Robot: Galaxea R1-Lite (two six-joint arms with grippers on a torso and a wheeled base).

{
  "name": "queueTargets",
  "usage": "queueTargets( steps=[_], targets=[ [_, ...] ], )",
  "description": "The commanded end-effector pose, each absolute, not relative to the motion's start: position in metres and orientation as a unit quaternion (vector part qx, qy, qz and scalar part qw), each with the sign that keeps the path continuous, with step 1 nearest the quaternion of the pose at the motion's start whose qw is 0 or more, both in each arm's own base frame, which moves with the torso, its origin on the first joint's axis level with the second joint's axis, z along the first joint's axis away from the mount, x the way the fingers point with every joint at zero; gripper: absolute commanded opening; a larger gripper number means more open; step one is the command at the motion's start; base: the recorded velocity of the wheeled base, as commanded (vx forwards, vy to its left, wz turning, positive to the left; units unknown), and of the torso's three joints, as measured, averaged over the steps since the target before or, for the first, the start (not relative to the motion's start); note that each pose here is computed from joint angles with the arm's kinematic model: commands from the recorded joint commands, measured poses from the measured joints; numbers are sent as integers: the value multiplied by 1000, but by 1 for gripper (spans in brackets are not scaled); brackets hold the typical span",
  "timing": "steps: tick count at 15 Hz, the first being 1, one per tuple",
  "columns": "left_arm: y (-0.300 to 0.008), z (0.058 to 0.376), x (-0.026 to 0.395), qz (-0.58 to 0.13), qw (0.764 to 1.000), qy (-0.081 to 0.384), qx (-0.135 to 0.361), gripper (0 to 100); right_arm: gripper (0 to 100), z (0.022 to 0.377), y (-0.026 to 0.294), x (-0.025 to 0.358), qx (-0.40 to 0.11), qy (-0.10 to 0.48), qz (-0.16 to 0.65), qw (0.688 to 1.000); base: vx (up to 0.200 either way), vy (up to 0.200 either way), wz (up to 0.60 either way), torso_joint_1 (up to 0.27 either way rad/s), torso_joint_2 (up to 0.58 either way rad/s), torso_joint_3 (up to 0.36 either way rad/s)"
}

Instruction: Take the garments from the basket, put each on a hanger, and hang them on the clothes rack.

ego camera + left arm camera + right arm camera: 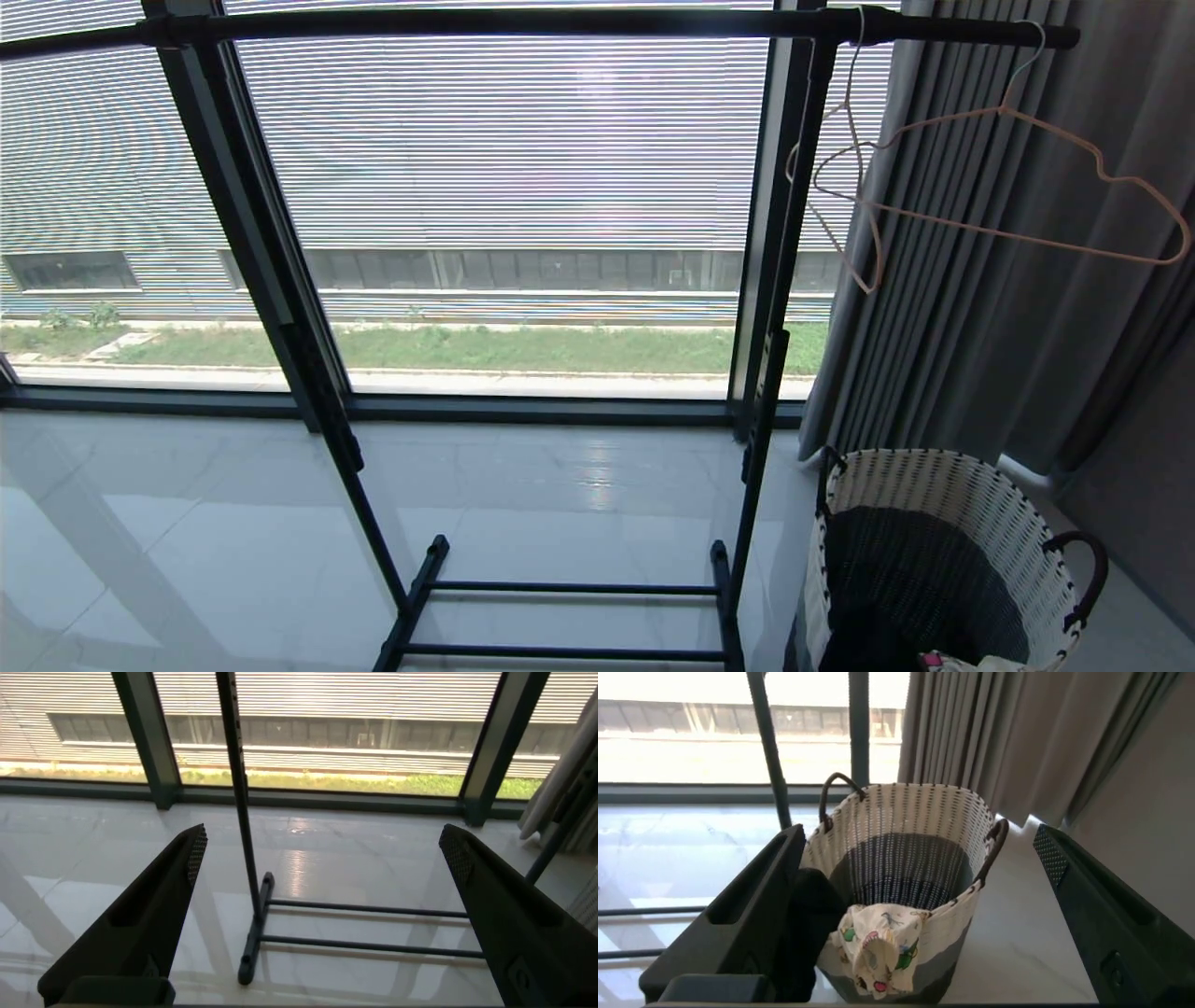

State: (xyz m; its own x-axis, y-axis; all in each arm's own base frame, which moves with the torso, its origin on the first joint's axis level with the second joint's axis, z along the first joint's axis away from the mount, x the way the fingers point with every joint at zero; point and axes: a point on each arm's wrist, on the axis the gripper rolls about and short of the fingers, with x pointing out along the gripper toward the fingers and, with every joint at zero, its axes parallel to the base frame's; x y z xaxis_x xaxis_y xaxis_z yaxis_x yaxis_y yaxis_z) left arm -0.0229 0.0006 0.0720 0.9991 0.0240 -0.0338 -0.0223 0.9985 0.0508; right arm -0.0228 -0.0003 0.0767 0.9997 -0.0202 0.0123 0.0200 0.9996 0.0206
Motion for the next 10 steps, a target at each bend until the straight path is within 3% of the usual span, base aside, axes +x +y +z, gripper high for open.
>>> queueTargets(
  steps=[1,7,10],
  targets=[
    [1,72,-23,12,1000,17,22,100,100,77,0,-23,16,-7,-10,1000,0,0,0,0,0,0],
    [1,72,-23,12,999,17,25,100,100,78,0,-23,-18,-11,-4,1000,0,0,0,0,0,0],
    [1,72,-23,12,999,17,26,100,100,111,1,-34,-133,-29,26,990,0,0,0,0,0,0]
  ],
)
